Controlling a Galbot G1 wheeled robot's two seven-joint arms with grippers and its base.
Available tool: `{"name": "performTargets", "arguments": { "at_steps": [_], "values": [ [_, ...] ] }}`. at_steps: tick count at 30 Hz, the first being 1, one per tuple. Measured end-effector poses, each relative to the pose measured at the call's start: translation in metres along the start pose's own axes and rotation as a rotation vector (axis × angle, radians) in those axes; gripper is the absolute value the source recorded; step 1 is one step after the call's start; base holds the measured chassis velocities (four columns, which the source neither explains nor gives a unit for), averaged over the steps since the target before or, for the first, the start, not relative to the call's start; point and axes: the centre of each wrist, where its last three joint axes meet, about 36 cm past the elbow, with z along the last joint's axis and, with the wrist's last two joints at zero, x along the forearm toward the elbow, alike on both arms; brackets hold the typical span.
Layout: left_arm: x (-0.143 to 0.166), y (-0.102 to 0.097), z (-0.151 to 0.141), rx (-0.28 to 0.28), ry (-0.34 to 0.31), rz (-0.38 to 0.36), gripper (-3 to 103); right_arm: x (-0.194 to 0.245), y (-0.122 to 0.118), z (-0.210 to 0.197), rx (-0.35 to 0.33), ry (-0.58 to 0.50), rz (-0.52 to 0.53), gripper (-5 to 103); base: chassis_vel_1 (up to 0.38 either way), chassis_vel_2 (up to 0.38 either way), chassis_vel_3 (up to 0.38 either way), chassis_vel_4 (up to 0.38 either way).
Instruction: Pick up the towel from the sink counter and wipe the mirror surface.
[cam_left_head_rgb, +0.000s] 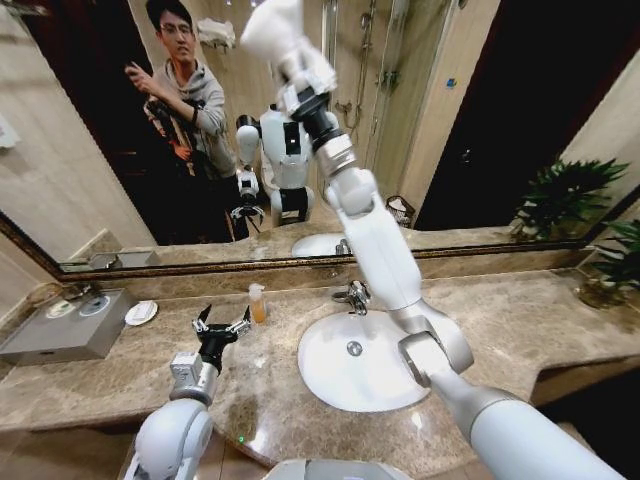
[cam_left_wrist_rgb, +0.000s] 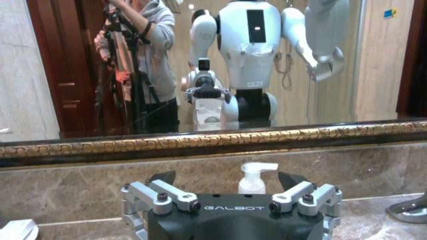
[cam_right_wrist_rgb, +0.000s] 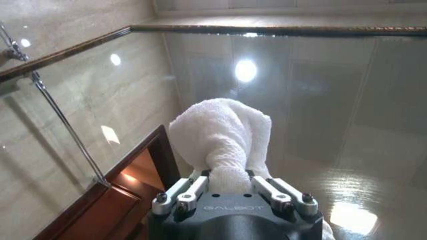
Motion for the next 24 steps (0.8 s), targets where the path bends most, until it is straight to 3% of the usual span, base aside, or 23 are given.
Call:
{"name": "performTargets", "arguments": {
  "at_steps": [5, 7, 8, 10, 12, 13, 16, 19, 24],
  "values": [
    [0.000, 0.000, 0.000, 0.000, 0.000, 0.000, 100, 0.008, -0.019, -0.008, -0.026, -0.027, 0.070, 19, 0.000, 0.000, 0.000, 0.000],
    [0.000, 0.000, 0.000, 0.000, 0.000, 0.000, 100, 0.020, -0.043, -0.015, -0.044, -0.047, 0.180, 19, 0.009, 0.027, 0.003, -0.005],
    [0.000, 0.000, 0.000, 0.000, 0.000, 0.000, 100, 0.020, -0.043, -0.015, -0.044, -0.047, 0.180, 19, 0.000, 0.000, 0.000, 0.000],
    [0.000, 0.000, 0.000, 0.000, 0.000, 0.000, 100, 0.033, -0.077, -0.016, -0.063, -0.055, 0.298, 19, 0.000, 0.000, 0.000, 0.000],
    [0.000, 0.000, 0.000, 0.000, 0.000, 0.000, 100, 0.042, -0.099, -0.014, -0.070, -0.054, 0.365, 19, 0.000, 0.000, 0.000, 0.000],
    [0.000, 0.000, 0.000, 0.000, 0.000, 0.000, 100, 0.042, -0.099, -0.014, -0.070, -0.054, 0.365, 19, 0.000, 0.000, 0.000, 0.000],
    [0.000, 0.000, 0.000, 0.000, 0.000, 0.000, 100, 0.069, -0.142, -0.006, -0.058, -0.041, 0.471, 19, 0.000, 0.000, 0.000, 0.000],
    [0.000, 0.000, 0.000, 0.000, 0.000, 0.000, 100, 0.086, -0.154, -0.004, -0.055, -0.040, 0.512, 19, 0.000, 0.000, 0.000, 0.000],
    [0.000, 0.000, 0.000, 0.000, 0.000, 0.000, 100, 0.120, -0.147, -0.007, -0.075, -0.043, 0.509, 19, 0.000, 0.000, 0.000, 0.000]
  ]
}}
